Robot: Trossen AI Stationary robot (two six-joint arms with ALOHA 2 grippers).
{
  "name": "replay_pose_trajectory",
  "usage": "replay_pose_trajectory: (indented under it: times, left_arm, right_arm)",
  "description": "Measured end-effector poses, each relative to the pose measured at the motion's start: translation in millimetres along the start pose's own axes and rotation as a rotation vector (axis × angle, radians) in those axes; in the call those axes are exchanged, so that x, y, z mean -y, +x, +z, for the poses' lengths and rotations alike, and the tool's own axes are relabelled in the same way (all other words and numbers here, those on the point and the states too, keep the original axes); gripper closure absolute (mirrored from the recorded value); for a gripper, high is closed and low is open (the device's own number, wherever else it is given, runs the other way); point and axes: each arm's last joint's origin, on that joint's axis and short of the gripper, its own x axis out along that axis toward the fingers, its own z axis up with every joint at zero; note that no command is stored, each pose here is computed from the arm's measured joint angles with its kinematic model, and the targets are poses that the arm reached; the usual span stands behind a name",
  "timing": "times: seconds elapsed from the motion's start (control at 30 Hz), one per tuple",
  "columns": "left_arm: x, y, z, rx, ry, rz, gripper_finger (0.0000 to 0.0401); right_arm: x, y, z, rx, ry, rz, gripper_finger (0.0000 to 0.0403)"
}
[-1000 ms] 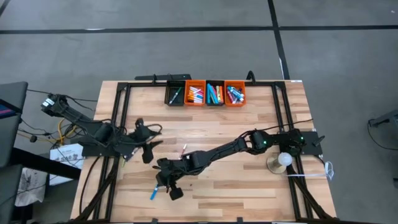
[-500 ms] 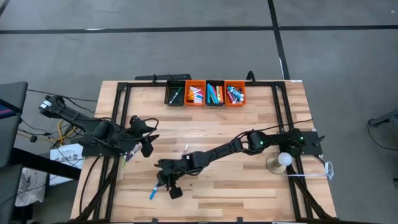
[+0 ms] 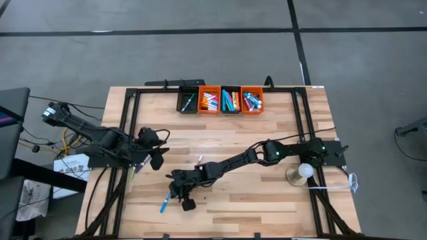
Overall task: Pick & Place Markers
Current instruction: Put the light blue and white marker pen into the left black bin
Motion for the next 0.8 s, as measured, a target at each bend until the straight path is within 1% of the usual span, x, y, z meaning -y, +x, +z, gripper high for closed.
replay_pose_trajectory:
  times: [0.17,0.33,0.43,0.5,0.57,0.67,0.8]
  left_arm:
    - [-3,7,-15,-0.041,-0.024,0.009,0.0243]
    - [-7,13,-31,-0.081,-0.048,0.022,0.0243]
    - [-8,16,-37,-0.143,-0.072,-0.004,0.0243]
    - [-8,17,-42,-0.212,-0.086,-0.042,0.0243]
    - [-8,17,-46,-0.273,-0.122,-0.077,0.0243]
    - [-5,15,-52,-0.337,-0.175,-0.108,0.0243]
    - [1,12,-59,-0.389,-0.213,-0.126,0.0253]
  right_arm:
    - [7,-2,0,-0.002,0.008,-0.038,0.0403]
    - [24,-6,-2,-0.003,0.028,-0.066,0.0403]
    - [34,-9,-3,-0.003,0.061,-0.087,0.0403]
    - [35,-10,-1,-0.004,0.065,-0.089,0.0403]
    - [30,-12,4,-0.018,0.041,-0.099,0.0403]
    - [17,-16,11,-0.057,-0.031,-0.126,0.0403]
    - [-1,-36,34,-0.083,-0.076,-0.131,0.0403]
